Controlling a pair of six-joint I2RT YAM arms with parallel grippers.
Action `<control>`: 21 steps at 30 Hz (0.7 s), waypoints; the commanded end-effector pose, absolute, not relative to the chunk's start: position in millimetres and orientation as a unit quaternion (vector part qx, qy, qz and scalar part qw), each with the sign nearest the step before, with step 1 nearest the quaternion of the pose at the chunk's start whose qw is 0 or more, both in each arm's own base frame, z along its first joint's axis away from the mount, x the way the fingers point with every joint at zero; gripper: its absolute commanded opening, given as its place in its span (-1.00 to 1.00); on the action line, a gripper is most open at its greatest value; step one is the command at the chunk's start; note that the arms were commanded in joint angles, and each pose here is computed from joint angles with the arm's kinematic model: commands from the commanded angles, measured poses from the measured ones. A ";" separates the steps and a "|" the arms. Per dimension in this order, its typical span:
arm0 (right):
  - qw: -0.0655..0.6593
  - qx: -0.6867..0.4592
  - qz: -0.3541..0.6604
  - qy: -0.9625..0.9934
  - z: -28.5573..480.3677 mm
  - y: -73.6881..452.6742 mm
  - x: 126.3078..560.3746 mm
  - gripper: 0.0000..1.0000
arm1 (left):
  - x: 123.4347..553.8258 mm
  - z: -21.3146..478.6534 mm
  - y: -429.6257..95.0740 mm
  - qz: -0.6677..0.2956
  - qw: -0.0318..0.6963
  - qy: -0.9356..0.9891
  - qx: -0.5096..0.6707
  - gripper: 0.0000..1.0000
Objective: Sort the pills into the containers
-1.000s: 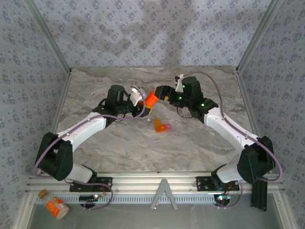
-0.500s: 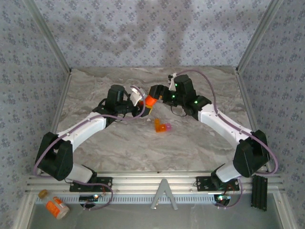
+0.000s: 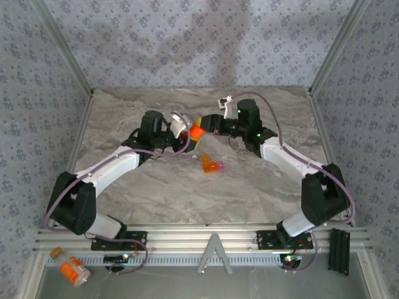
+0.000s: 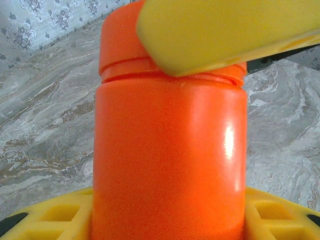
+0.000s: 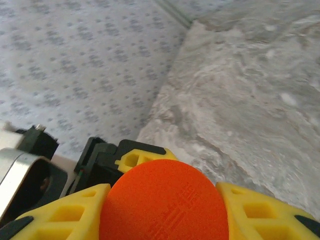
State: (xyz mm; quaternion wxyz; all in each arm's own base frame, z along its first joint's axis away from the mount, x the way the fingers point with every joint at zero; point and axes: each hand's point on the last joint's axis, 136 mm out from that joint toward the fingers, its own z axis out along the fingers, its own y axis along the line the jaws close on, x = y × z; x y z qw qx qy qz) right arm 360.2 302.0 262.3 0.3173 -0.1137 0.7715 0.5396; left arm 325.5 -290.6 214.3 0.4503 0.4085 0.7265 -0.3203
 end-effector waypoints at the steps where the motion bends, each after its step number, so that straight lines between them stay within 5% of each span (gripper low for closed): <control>1: 0.319 -0.192 0.603 0.706 273.7 302.0 358.6 -0.02 | 315.6 248.3 -302.9 -0.353 0.475 0.681 0.431 -1.00; 7: 0.347 -0.109 0.608 0.706 290.1 279.3 374.9 0.48 | 318.3 244.1 -299.6 -0.340 0.479 0.688 0.426 -1.00; 13: 0.378 -0.056 0.476 0.792 273.8 237.4 380.5 0.95 | 318.9 245.4 -298.3 -0.337 0.483 0.687 0.425 -1.00; 21: 0.431 0.078 0.183 0.880 243.9 144.7 391.3 1.00 | 320.9 251.4 -297.6 -0.334 0.491 0.683 0.426 -1.00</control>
